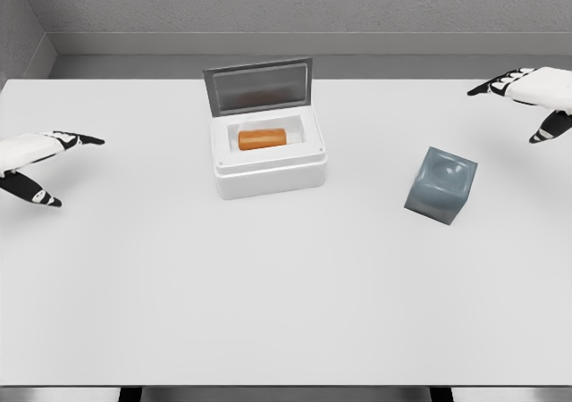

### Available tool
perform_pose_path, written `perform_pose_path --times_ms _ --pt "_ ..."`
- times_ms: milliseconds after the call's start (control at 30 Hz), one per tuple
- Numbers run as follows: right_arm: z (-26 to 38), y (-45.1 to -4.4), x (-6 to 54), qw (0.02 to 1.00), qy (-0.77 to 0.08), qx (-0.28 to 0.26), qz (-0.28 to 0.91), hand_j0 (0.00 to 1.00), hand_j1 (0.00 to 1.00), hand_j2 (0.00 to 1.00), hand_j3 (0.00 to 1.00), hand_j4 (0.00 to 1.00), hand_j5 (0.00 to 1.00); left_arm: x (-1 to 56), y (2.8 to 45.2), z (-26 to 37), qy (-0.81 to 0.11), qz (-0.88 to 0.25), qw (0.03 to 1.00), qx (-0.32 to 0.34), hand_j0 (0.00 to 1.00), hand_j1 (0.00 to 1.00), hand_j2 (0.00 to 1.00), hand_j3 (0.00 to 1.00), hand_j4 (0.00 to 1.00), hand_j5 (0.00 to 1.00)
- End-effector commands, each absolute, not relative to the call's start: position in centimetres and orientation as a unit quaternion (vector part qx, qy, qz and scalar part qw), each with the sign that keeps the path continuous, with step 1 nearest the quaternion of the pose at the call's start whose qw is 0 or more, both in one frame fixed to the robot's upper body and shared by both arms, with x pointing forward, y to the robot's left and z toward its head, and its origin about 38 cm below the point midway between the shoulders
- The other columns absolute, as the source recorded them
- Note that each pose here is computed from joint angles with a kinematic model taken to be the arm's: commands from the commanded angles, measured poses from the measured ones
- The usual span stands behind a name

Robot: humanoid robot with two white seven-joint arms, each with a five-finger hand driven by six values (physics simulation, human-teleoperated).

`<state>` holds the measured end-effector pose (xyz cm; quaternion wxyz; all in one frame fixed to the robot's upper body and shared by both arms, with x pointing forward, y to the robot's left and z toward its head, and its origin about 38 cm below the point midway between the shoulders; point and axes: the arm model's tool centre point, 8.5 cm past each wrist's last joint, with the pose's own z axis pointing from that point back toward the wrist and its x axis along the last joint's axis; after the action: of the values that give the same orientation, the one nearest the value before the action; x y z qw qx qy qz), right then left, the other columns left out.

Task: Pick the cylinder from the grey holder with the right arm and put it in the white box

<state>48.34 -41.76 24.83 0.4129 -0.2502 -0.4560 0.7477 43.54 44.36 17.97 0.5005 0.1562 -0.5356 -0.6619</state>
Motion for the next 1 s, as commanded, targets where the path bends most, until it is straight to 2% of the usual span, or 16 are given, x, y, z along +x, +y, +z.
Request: perform_pose_path --times_ms 0,133,367,633,700,767,967 --pt "24.8 -41.3 48.5 0.411 -0.462 -0.247 0.746 1.0 1.0 1.0 1.0 1.0 1.0 44.0 43.5 18.0 -0.554 -0.649 0.501 0.148 1.0 1.0 1.0 1.0 1.0 1.0" --pt "24.9 -39.5 49.0 0.398 -0.477 -0.24 0.746 1.0 1.0 1.0 1.0 1.0 1.0 46.0 42.1 20.5 -0.661 -0.54 0.513 0.096 1.0 1.0 1.0 1.0 1.0 1.0" --pt "25.4 -39.0 49.2 0.396 -0.492 -0.234 0.739 1.0 1.0 1.0 1.0 1.0 1.0 51.4 31.6 18.8 -0.705 -0.513 0.488 0.031 1.0 1.0 1.0 1.0 1.0 1.0" --pt "25.4 -38.7 49.1 0.392 -0.493 -0.233 0.741 1.0 1.0 1.0 1.0 1.0 1.0 52.5 29.7 17.0 -0.712 -0.481 0.512 0.009 1.0 1.0 1.0 1.0 1.0 1.0" --pt "25.2 -38.7 49.1 0.393 -0.492 -0.232 0.742 1.0 1.0 1.0 1.0 1.0 1.0 52.8 29.5 17.3 -0.735 -0.438 0.517 -0.012 1.0 1.0 1.0 1.0 1.0 1.0" --pt "25.3 -38.6 49.1 0.391 -0.492 -0.233 0.742 1.0 1.0 1.0 1.0 1.0 1.0 53.2 29.7 18.2 -0.753 -0.411 0.514 -0.001 1.0 1.0 1.0 1.0 1.0 1.0" --pt "25.2 -38.5 49.1 0.391 -0.493 -0.231 0.742 1.0 1.0 1.0 1.0 1.0 1.0 53.4 27.0 17.5 -0.752 -0.418 0.509 -0.022 1.0 1.0 1.0 1.0 1.0 1.0"
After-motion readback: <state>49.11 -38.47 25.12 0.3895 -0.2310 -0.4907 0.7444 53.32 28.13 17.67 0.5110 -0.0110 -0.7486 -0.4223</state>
